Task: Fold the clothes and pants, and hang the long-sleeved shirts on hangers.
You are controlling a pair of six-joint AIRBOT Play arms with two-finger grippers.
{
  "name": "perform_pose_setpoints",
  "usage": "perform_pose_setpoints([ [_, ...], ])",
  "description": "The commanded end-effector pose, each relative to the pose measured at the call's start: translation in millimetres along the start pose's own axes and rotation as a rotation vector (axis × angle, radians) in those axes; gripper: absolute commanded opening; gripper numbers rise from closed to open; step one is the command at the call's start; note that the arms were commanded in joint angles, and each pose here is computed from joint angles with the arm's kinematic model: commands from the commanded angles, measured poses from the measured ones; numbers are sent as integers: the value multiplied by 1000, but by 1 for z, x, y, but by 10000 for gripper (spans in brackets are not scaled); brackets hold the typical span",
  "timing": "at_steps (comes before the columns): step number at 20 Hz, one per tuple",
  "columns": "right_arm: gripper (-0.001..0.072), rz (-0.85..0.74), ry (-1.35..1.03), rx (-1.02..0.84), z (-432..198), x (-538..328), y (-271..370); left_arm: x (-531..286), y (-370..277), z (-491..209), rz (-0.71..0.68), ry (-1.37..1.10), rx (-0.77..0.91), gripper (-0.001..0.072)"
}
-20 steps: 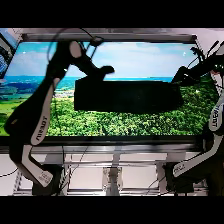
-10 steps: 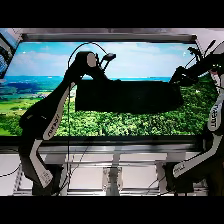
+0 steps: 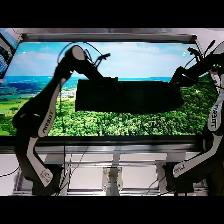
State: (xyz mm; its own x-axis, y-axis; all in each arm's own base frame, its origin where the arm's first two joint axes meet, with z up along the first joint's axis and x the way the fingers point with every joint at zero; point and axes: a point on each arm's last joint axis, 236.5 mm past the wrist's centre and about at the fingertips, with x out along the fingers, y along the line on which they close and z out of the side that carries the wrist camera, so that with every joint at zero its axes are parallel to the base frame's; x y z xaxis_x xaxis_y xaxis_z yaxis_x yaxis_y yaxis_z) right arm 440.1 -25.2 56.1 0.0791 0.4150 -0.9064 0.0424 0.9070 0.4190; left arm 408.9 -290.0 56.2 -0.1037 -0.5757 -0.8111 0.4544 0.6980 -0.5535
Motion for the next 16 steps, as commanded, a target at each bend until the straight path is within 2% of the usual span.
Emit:
perform_pose_setpoints([
  [1,517,15,0,3,-1,-1,6,-43,85,-9,241,-24,-139,509],
  [7,517,9,-19,-96,11,20,49,-60,174,-25,289,-87,-326,516],
  [9,517,-10,-27,-139,15,29,64,-56,201,-33,295,-115,-408,585],
  [10,510,-11,-27,-170,15,33,72,-51,211,-35,298,-131,-441,585],
  [11,469,-9,-17,-205,13,37,81,-46,219,-36,298,-141,-458,587],
  [13,467,-8,2,-254,9,43,94,-32,230,-40,306,-154,-478,618],
  [16,468,-8,16,-285,5,49,107,-17,245,-44,312,-161,-504,618],
])
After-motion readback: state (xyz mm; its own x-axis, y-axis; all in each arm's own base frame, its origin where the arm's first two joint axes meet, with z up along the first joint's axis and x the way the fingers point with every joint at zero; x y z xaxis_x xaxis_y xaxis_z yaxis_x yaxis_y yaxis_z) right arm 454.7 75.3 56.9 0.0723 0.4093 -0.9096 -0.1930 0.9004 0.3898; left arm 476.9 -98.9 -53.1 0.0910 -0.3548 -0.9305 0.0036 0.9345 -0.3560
